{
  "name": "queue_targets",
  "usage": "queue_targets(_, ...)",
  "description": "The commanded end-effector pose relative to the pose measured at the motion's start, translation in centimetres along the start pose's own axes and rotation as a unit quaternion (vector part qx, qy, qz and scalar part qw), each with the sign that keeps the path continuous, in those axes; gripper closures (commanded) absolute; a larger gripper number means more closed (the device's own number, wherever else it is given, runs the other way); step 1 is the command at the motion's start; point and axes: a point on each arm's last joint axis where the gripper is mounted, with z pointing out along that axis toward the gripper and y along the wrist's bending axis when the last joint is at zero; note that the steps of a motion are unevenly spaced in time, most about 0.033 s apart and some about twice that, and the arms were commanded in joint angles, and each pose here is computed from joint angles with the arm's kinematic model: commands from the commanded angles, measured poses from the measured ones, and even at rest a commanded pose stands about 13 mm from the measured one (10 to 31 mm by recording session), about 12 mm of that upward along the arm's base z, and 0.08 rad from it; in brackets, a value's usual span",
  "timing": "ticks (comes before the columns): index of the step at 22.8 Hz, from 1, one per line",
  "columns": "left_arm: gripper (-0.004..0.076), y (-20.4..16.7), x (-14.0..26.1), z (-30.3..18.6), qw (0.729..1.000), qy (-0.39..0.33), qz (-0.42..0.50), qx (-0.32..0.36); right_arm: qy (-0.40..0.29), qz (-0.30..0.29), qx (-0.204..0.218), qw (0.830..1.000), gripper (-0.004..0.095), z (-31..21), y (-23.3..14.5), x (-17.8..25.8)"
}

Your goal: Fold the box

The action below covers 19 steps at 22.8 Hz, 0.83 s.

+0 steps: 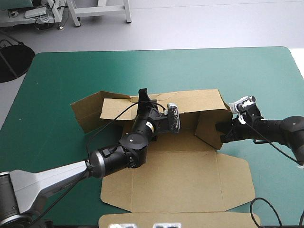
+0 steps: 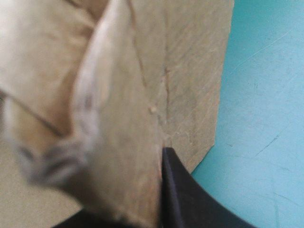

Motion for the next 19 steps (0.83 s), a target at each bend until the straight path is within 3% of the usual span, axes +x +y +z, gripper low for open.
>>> queue_targets(1, 0.0592, -0.7, 0.4, -0.1, 0.998, 0.019, -0.047, 0.029, -0.003, -0.017, 0.003, 1.0, 0.0906, -0.6, 0.1, -0.6)
queue_targets(4, 0.0394, -0.4, 1.0, -0.1, 0.997, 0.048, -0.051, 0.02, 0.002, -0.021, 0.004, 1.0, 0.0906, -0.6, 0.1, -0.5)
queue_targets(5, 0.0245, -0.3, 1.1, 0.0, 0.997, 0.049, -0.055, 0.016, 0.002, -0.021, 0.001, 1.0, 0.0906, -0.6, 0.2, -0.5)
queue_targets(6, 0.0171, -0.2, 1.0, 0.0, 0.998, 0.044, -0.05, 0.01, 0.004, -0.022, -0.003, 1.0, 0.0906, -0.6, 0.2, -0.5)
queue_targets(11, 0.0183, 0.6, 0.2, -0.5, 0.998, 0.028, -0.053, -0.02, 0.005, -0.017, -0.012, 1.0, 0.0907, -0.6, 0.4, -0.4)
queue_targets(19, 0.0199, 1.0, -4.4, -5.3, 0.997, -0.023, -0.056, -0.047, 0.007, -0.019, -0.012, 1.0, 0.0907, -0.6, 0.4, -0.4)
